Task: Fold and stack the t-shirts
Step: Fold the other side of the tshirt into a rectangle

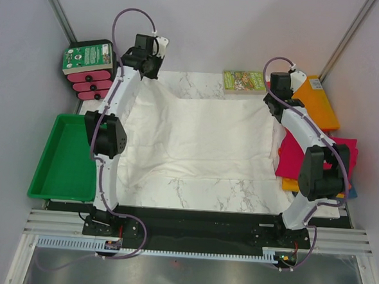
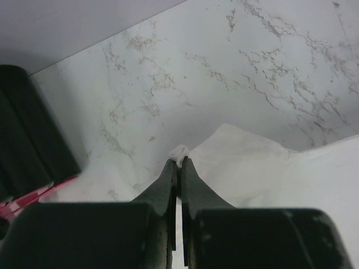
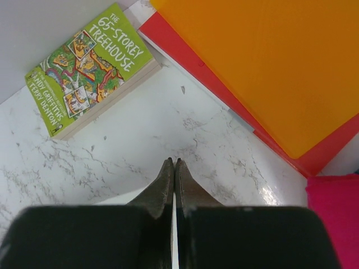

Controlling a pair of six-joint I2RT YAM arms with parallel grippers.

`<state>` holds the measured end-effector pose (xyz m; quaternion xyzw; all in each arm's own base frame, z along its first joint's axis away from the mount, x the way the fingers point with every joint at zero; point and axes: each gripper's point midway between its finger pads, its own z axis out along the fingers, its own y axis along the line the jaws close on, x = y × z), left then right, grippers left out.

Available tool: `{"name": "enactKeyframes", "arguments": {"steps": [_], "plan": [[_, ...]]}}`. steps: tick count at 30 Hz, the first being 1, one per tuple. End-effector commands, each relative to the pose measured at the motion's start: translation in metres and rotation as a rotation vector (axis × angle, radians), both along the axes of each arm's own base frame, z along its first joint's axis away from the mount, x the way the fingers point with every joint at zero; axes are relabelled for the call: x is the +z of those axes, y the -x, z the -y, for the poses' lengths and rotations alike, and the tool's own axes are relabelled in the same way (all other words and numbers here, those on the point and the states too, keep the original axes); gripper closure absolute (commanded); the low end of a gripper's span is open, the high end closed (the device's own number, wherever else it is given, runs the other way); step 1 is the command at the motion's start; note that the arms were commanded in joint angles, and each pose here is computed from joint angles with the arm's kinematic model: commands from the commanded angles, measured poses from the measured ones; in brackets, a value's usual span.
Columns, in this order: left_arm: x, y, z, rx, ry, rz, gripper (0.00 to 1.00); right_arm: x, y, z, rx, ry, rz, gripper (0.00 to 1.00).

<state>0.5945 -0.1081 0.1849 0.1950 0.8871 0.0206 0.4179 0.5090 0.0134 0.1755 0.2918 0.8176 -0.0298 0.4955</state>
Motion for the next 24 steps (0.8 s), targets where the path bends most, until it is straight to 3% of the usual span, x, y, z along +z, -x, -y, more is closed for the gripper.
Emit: {"name": "enactKeyframes", "arguments": {"steps": [1, 12, 19, 24], "plan": [[0.116, 0.037, -0.003, 0.028, 0.116, 0.194, 0.98, 0.042, 0.021, 0.003, -0.003, -0.028, 0.100, 1.00], [0.112, 0.127, -0.011, 0.002, 0.162, 0.127, 0.98, 0.016, 0.091, 0.011, -0.020, -0.037, 0.040, 1.00], [0.052, 0.167, -0.014, -0.003, 0.162, 0.009, 0.98, -0.014, 0.122, 0.013, -0.034, -0.053, -0.013, 1.00], [0.036, 0.179, -0.017, 0.003, 0.153, -0.010, 0.98, -0.026, 0.133, 0.010, -0.031, -0.055, -0.041, 1.00]]}}
